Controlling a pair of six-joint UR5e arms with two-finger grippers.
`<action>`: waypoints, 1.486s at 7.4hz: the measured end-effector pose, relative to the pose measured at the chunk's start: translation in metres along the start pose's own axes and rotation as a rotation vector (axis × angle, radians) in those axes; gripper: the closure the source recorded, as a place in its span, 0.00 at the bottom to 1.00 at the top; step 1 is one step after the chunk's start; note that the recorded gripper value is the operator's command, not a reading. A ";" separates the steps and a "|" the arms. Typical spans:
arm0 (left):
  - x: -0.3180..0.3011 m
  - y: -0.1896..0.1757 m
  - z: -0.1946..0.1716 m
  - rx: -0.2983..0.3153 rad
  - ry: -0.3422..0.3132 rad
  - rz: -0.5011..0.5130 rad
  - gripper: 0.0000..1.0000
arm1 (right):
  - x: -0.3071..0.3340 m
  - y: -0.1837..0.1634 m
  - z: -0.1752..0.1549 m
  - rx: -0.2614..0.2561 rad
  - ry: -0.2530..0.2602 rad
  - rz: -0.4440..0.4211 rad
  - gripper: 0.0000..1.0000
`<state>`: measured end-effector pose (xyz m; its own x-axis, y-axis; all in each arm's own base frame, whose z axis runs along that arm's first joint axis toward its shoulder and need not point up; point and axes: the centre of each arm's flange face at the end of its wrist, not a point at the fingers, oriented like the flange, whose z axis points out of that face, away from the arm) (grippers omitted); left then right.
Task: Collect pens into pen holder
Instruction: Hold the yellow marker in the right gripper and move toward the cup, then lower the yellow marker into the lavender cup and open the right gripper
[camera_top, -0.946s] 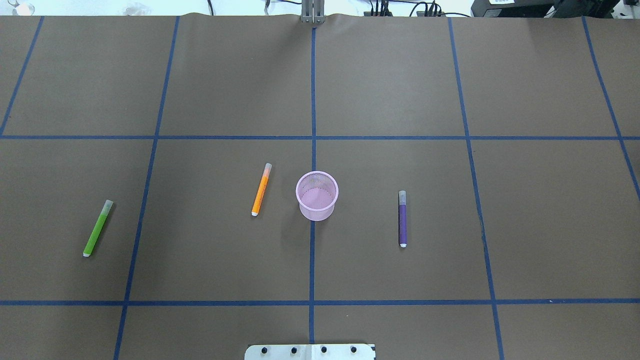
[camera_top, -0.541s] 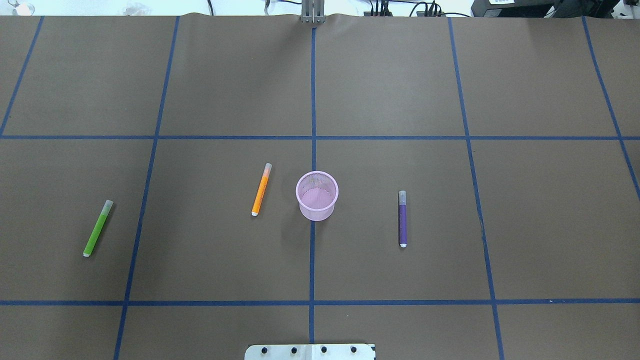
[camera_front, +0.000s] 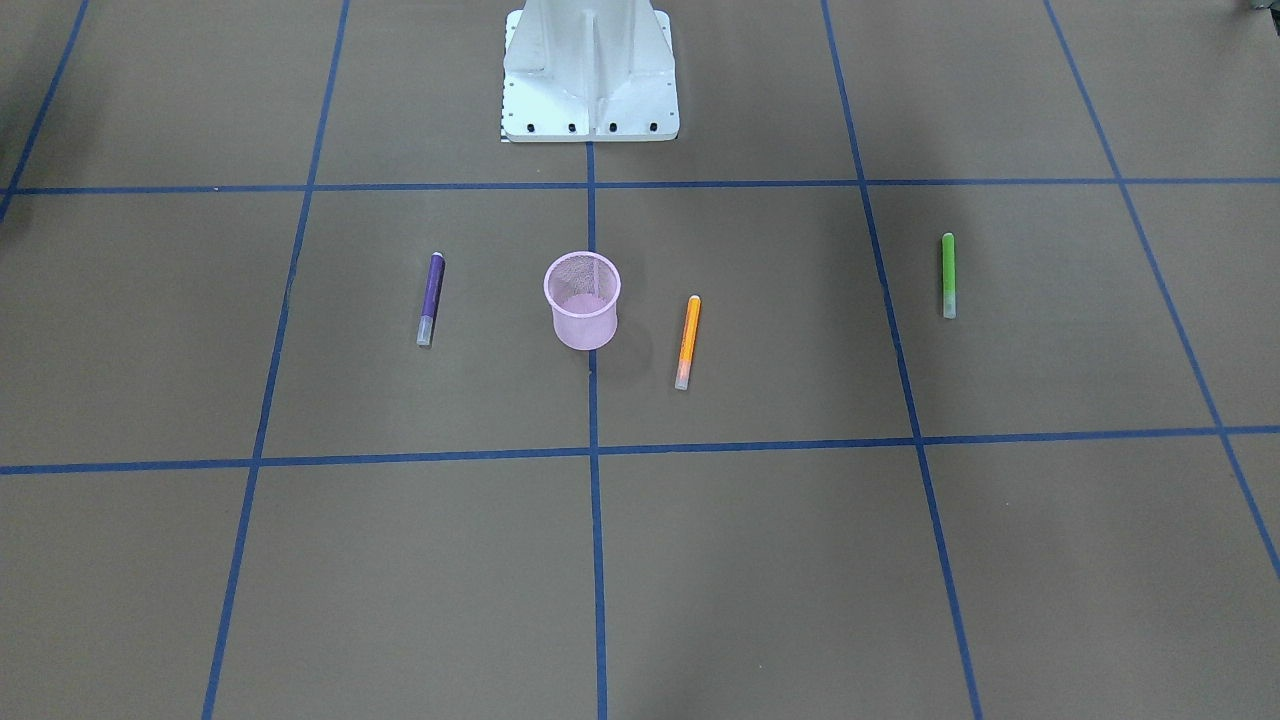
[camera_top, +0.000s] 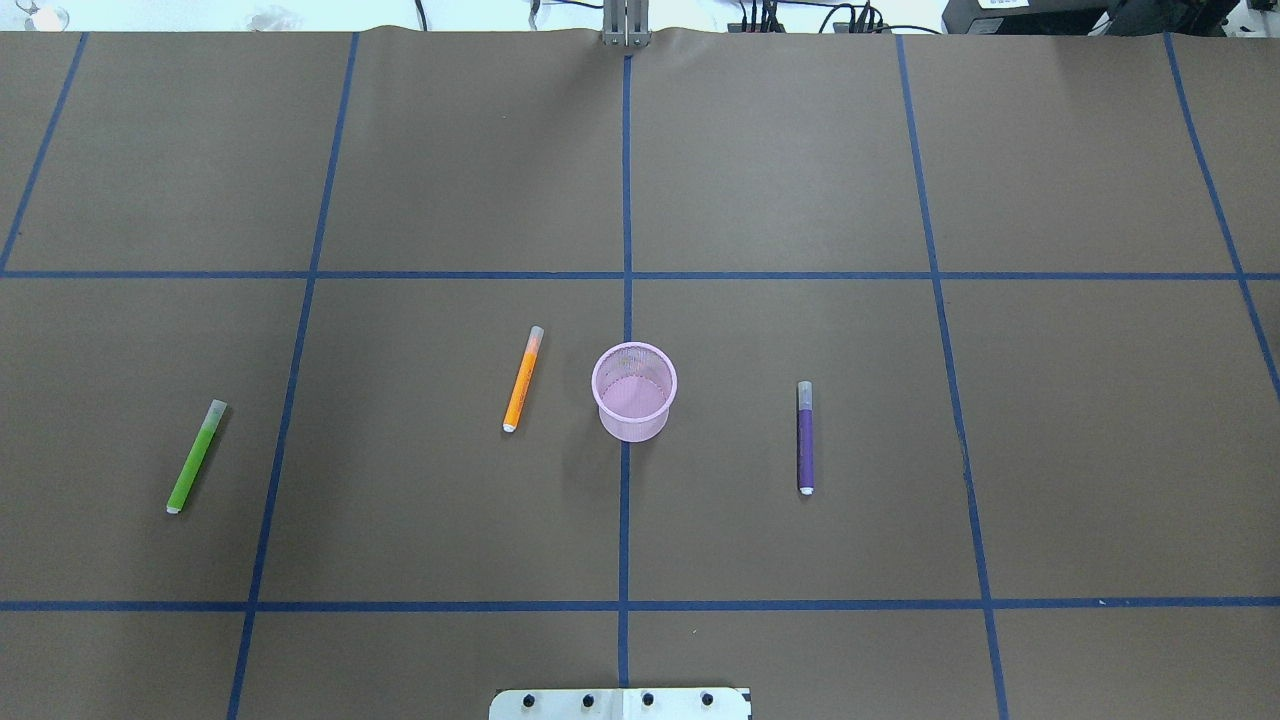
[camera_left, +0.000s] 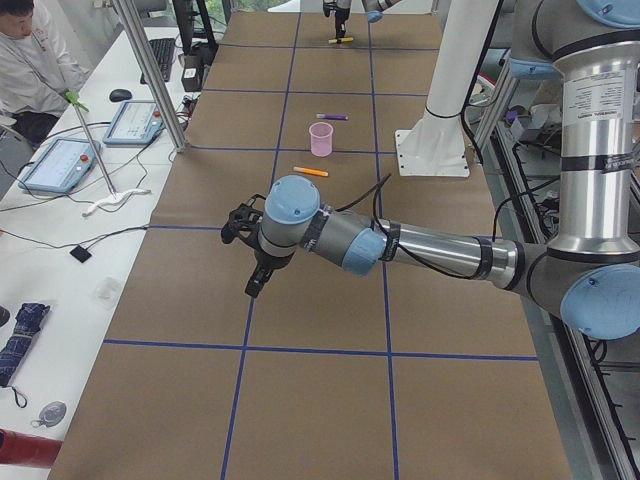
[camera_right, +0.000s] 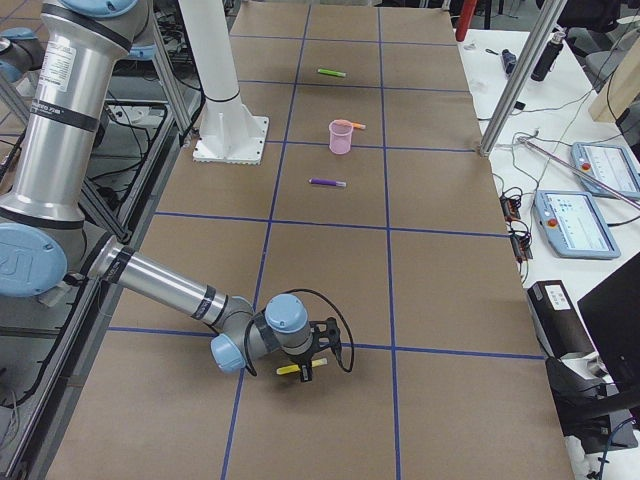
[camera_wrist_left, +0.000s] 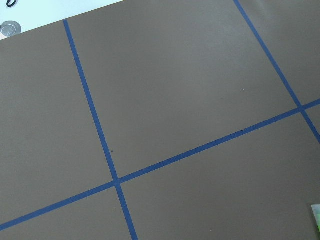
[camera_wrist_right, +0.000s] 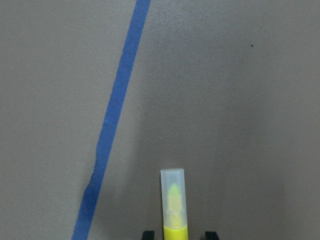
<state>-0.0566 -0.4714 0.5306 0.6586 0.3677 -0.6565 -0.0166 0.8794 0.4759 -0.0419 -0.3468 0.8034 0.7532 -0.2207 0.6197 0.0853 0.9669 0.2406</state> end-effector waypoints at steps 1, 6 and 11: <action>0.000 0.000 0.000 0.000 0.000 0.000 0.00 | 0.000 -0.001 0.000 0.000 0.000 0.000 1.00; 0.004 -0.001 -0.003 0.009 0.006 0.014 0.00 | -0.031 -0.042 -0.024 0.094 -0.034 -0.065 1.00; 0.019 -0.007 -0.005 0.089 0.057 0.118 0.00 | -0.210 -0.206 -0.134 0.376 -0.289 -0.114 1.00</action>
<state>-0.0480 -0.4694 0.5121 0.6123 0.4853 -0.6241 -0.0228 0.7999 0.5996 -0.1303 -0.4825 0.5239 0.5362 -0.4007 0.7429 -0.1245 0.8330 0.5391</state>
